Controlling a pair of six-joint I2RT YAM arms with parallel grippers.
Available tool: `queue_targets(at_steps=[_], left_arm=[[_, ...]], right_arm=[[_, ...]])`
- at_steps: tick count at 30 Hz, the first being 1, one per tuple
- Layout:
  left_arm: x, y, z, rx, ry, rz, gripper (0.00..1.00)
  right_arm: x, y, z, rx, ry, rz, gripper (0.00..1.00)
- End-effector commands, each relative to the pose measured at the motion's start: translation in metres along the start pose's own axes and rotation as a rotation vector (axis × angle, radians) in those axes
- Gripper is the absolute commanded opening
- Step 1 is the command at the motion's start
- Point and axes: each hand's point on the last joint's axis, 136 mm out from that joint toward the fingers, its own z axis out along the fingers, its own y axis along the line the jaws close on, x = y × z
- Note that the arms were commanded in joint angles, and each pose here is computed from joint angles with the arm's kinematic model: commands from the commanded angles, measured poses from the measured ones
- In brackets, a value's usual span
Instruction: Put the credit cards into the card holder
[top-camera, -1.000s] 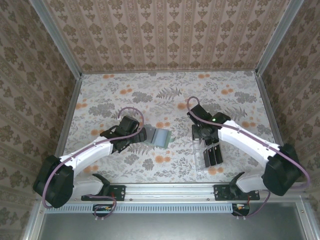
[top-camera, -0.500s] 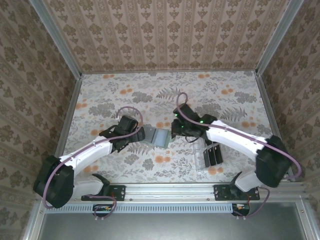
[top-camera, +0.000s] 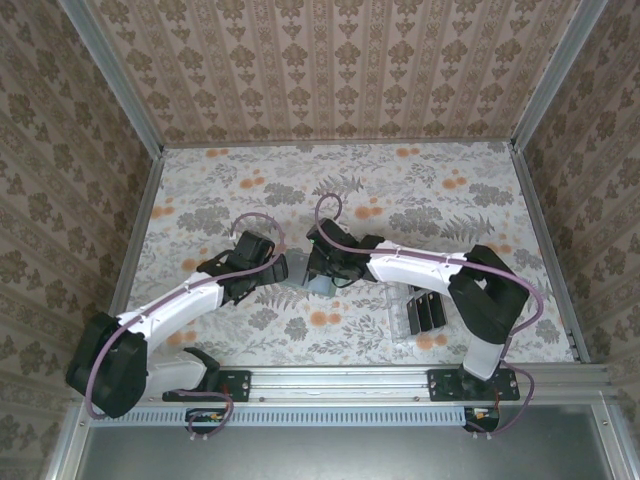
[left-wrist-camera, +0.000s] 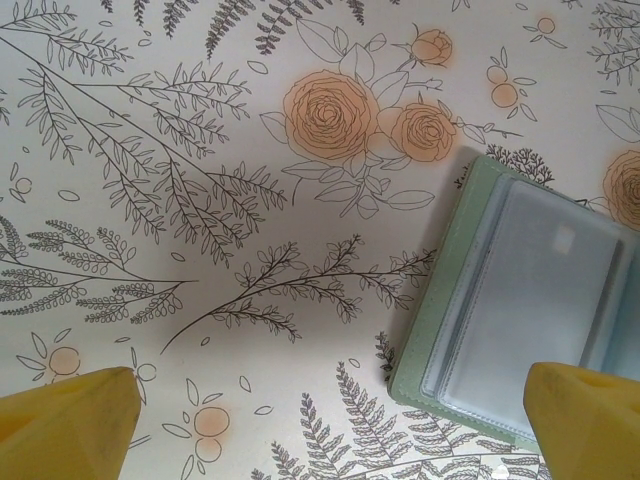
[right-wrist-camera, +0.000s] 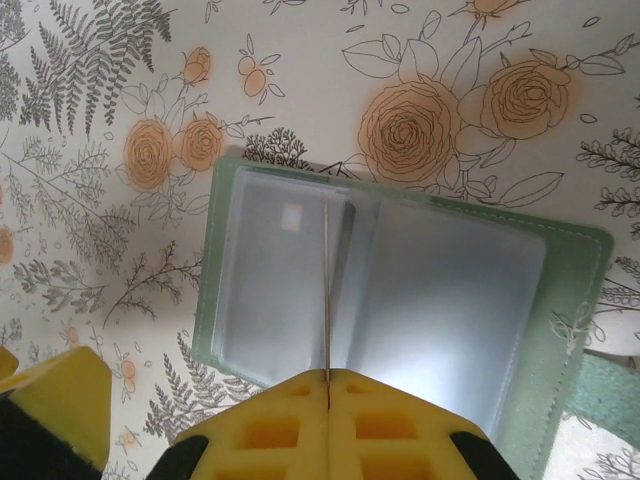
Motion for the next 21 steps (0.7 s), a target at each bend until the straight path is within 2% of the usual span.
queue_targets(at_steps=[1,13,21], left_arm=[[-0.004,0.003,-0.004,0.001,-0.012,0.008,1.0],[-0.002,0.003,-0.004,0.008,-0.007,0.006,1.0],[-0.001,0.003,-0.005,0.011,-0.001,0.015,1.0]], right_arm=[[-0.004,0.007,0.007,-0.003,-0.034,0.044,0.0],[0.017,-0.018,0.022,0.077,-0.003,0.053,0.0],[0.036,-0.046,0.022,0.136,0.092,-0.015,0.0]])
